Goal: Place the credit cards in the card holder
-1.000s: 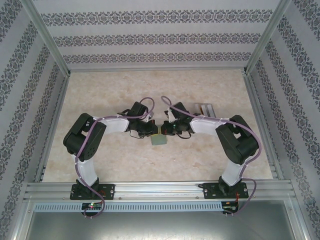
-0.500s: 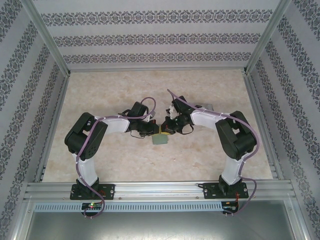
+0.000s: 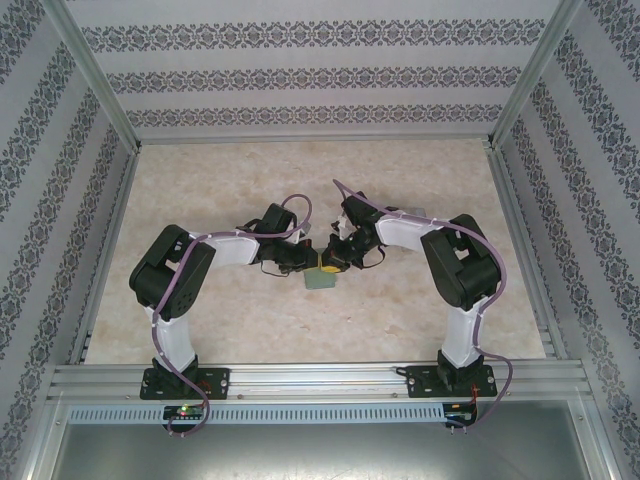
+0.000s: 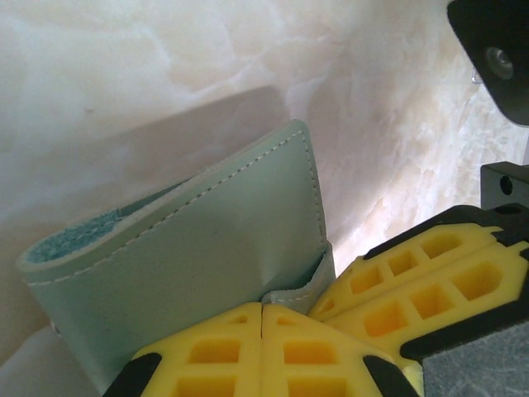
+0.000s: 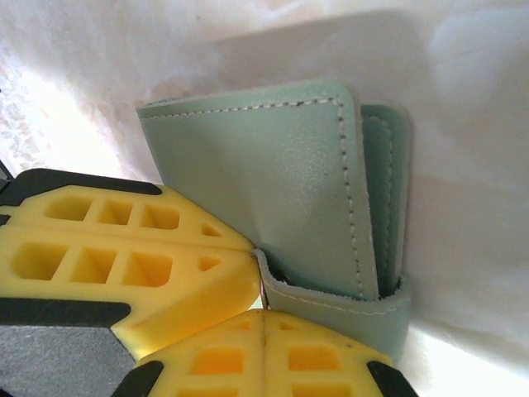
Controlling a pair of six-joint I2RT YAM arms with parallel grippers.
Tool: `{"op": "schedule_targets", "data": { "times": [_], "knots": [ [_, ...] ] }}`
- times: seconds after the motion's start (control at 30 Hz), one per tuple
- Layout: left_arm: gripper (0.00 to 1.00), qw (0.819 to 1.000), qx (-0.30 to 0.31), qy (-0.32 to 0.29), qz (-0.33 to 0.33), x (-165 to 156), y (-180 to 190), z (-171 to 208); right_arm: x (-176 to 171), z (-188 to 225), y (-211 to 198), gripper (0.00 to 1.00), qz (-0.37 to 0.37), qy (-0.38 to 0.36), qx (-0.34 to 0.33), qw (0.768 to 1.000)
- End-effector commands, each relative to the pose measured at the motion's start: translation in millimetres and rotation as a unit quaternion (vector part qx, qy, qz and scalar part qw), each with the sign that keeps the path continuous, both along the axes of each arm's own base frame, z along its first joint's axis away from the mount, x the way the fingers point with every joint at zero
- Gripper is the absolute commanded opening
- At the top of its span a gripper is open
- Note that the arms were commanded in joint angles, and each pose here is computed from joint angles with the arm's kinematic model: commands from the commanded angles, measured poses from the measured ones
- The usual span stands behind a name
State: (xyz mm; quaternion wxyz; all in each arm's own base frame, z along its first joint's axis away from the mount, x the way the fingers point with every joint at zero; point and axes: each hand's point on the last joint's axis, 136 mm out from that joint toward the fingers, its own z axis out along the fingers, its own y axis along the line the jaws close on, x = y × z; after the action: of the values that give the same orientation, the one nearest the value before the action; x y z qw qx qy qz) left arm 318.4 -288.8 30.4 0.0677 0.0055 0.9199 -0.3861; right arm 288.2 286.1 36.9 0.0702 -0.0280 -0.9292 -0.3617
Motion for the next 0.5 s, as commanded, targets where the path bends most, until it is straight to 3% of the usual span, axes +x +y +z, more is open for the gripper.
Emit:
{"op": "schedule_targets", "data": {
  "times": [0.0, 0.13, 0.47],
  "knots": [
    [0.00, 0.996, 0.082, 0.036, 0.009, -18.9, 24.8, -58.3, 21.2, 21.8, 1.8, 0.00, -0.017, -0.039, 0.012, 0.999],
    [0.00, 0.996, 0.082, 0.040, 0.011, -21.3, 25.4, -60.8, 24.4, 25.4, 3.7, 0.00, -0.017, -0.043, 0.016, 0.999],
    [0.00, 0.996, 0.077, 0.041, 0.013, -20.3, 24.5, -61.8, 20.6, -12.5, -0.5, 0.00, -0.008, -0.033, -0.025, 0.999]
  ]
}}
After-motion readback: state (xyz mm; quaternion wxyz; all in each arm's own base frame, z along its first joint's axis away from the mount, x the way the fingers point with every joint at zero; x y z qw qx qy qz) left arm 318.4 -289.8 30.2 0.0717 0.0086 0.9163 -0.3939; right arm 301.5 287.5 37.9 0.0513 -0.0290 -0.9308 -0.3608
